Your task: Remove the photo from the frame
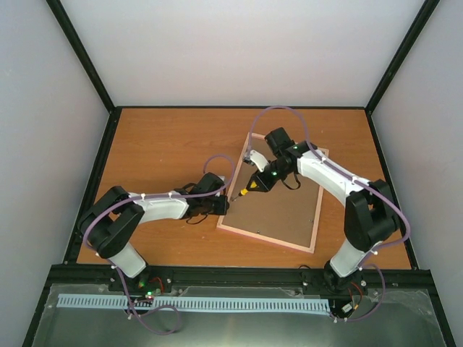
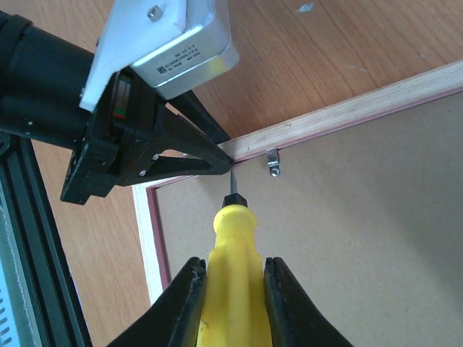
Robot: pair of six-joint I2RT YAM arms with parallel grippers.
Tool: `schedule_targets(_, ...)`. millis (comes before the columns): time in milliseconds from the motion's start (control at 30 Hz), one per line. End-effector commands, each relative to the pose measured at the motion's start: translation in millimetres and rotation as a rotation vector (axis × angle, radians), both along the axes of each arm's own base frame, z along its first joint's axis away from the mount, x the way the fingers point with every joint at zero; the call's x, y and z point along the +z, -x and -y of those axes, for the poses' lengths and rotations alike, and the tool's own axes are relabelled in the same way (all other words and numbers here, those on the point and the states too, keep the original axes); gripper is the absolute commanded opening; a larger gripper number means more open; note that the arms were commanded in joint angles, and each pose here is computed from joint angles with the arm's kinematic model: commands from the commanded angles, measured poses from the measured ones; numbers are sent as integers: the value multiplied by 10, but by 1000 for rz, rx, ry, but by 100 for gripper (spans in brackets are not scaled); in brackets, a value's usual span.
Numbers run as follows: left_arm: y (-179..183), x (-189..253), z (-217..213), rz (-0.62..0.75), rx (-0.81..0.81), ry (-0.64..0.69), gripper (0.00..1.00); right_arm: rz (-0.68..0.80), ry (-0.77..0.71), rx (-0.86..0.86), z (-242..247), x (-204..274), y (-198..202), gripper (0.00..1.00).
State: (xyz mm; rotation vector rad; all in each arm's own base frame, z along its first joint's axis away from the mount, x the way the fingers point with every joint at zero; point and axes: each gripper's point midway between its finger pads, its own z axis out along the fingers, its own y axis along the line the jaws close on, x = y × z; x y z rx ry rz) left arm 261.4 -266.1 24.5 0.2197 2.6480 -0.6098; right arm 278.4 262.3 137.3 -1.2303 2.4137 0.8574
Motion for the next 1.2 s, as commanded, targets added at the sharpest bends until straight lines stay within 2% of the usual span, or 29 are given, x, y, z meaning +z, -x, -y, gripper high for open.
schedule_targets(0, 118, 10, 38, -54, 13, 59, 1, -2, -2, -8, -139, -7, -70, 3)
schedule_targets(300, 140, 30, 4, -42, 20, 67, 1, 4, 62, -55, -109, -153, -178, 3)
schedule_targets(667, 120, 52, 19, -32, 18, 73, 1, -14, 49, -27, -225, -176, -110, 3)
schedule_targets(1167, 108, 79, 0, -23, 26, 68, 1, 97, 221, -171, 34, -268, -391, 3)
